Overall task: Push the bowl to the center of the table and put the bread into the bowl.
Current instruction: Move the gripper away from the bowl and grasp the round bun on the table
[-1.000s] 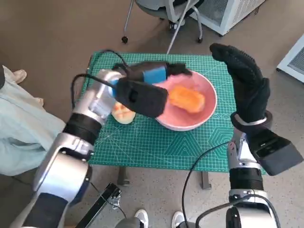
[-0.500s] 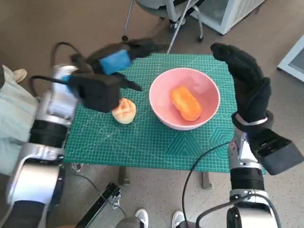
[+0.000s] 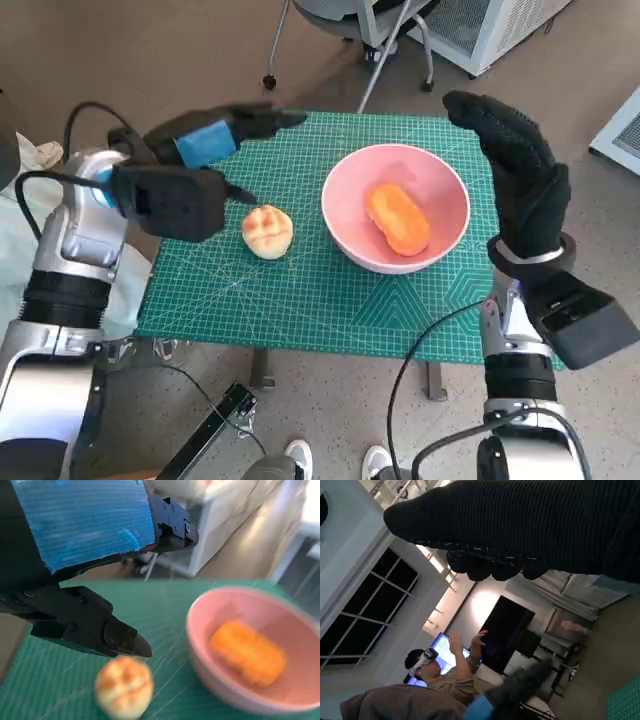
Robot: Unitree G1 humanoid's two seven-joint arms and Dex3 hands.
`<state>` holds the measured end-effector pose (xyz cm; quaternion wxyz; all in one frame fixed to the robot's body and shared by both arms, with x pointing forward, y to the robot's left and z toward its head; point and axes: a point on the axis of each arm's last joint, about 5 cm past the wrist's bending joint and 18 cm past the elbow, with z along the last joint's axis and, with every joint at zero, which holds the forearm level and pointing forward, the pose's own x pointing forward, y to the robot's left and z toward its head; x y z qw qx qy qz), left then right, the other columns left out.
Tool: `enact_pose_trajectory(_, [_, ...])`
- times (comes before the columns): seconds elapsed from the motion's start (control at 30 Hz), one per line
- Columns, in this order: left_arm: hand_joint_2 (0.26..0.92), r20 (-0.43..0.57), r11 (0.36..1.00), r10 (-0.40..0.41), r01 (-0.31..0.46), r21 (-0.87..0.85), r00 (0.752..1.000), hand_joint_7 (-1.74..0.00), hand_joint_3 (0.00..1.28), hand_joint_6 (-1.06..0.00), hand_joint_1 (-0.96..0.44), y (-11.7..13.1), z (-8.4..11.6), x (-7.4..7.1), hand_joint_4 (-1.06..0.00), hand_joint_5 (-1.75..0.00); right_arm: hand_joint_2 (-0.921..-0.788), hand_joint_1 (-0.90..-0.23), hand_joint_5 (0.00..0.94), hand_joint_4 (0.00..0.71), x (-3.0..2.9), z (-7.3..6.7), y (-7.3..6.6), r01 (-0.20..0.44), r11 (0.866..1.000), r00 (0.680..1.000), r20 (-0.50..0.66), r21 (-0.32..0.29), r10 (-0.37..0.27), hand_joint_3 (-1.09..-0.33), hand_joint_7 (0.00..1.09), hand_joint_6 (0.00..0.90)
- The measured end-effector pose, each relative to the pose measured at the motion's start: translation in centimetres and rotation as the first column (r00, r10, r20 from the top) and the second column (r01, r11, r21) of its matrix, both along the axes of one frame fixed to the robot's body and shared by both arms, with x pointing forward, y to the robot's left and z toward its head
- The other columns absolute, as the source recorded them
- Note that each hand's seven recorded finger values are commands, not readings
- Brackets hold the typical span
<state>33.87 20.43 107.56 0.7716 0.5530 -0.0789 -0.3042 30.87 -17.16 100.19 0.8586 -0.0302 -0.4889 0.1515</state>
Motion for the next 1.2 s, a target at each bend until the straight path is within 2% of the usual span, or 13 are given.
enact_pose_trajectory(0.37, [0.8,-0.123,0.993,0.069,-0.057,0.101,0.99,-0.02,0.0,-0.32,-0.07,-0.5,-2.6,0.7,-0.17,0.0,-0.921,-0.568,0.0,0.37,0.02,0.0,0.0,-0.002,1.0,1.0,-0.003,-0.004,0.002,-0.687,0.78,0.043])
enact_pose_trajectory(0.83, [0.796,-0.249,0.962,0.181,-0.119,0.246,0.951,-0.01,0.0,-0.32,-0.11,-1.7,-6.7,1.6,-0.17,-0.01,-0.921,-0.563,0.0,0.369,0.05,0.0,0.0,-0.009,1.0,1.0,-0.007,-0.013,0.008,-0.693,0.79,0.036])
enact_pose_trajectory(1.03, [0.798,-0.265,0.95,0.214,-0.137,0.281,0.94,-0.03,0.0,-0.37,-0.09,-2.2,-7.9,1.8,-0.23,-0.02,-0.921,-0.567,0.001,0.37,0.02,0.2,0.0,-0.012,1.0,1.0,-0.001,-0.014,0.012,-0.691,0.79,0.037])
enact_pose_trajectory(1.13, [0.809,-0.265,0.944,0.233,-0.152,0.293,0.936,-0.05,0.01,-0.42,-0.09,-2.5,-8.3,1.8,-0.28,-0.04,-0.921,-0.575,0.001,0.37,0.0,0.3,0.0,-0.013,1.0,1.0,0.002,-0.014,0.013,-0.689,0.79,0.037])
enact_pose_trajectory(1.2, [0.826,-0.263,0.941,0.242,-0.161,0.296,0.934,-0.06,0.01,-0.48,-0.1,-2.6,-8.7,1.9,-0.36,-0.05,-0.921,-0.58,0.001,0.37,-0.01,0.4,0.0,-0.014,1.0,1.0,0.003,-0.014,0.014,-0.687,0.79,0.038])
